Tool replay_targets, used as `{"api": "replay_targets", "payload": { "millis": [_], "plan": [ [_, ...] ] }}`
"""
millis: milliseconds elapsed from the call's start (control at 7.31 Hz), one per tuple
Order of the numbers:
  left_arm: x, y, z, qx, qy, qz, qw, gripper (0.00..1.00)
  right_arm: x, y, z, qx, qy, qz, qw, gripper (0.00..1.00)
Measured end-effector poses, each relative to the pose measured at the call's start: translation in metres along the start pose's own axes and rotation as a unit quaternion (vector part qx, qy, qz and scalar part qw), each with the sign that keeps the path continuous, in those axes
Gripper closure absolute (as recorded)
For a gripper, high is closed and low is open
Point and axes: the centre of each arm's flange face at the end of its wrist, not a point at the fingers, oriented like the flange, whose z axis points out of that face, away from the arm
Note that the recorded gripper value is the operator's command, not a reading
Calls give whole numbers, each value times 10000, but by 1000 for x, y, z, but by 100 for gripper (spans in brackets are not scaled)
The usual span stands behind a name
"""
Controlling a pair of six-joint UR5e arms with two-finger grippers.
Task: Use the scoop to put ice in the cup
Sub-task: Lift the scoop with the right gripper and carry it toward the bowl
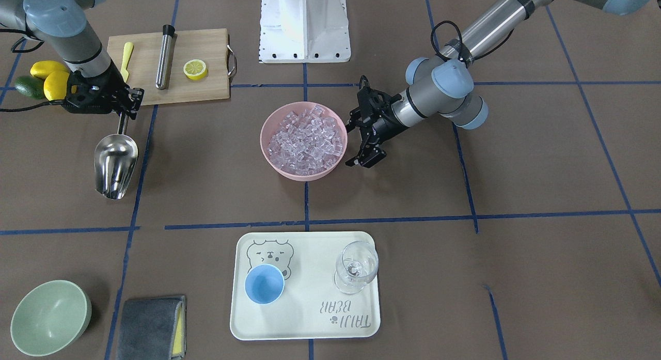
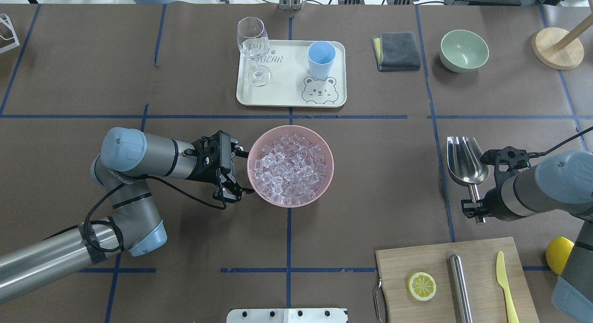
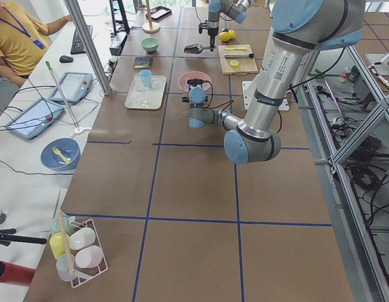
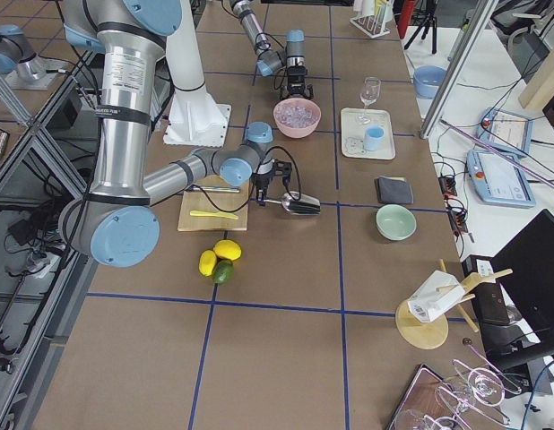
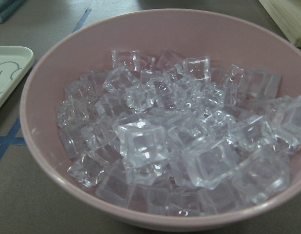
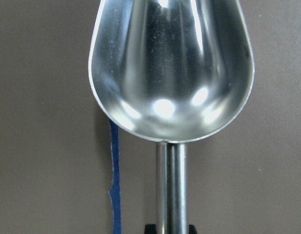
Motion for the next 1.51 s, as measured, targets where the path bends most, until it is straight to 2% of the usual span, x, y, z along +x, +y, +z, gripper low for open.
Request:
{"api": "replay_targets", "payload": {
  "millis": [274,548,684,821,958,1095,1232,1369,1506],
  "plan": [
    [0,0,0,-4,-2,0,10000,0,-2,-8,-23,171,-143,-565,9982,100],
    [0,0,0,-3,-4,1,10000,0,-21,-17,-37,292,-344,-921,9947,100],
    [0,0,0,-2,-6,1,10000,0,-29,-16,-41,318,-416,-1151,9920,100],
    [0,0,0,-4,-7,0,10000,0,-35,-14,-48,369,-477,-1596,9853,100],
    [0,1,0,-4,-6,0,10000,0,-39,-13,-54,459,-495,-2310,9706,100],
    [0,0,0,-1,0,2,10000,0,-39,-15,-58,573,-427,-3189,9451,100],
    [0,-1,0,3,1,3,10000,0,-37,-18,-62,666,-309,-3951,9157,100],
    [0,-1,0,5,2,3,10000,0,-33,-21,-71,645,-135,-4520,8896,100],
    [0,-1,0,6,3,2,10000,0,-36,-22,-86,500,54,-4879,8715,100]
  ]
}}
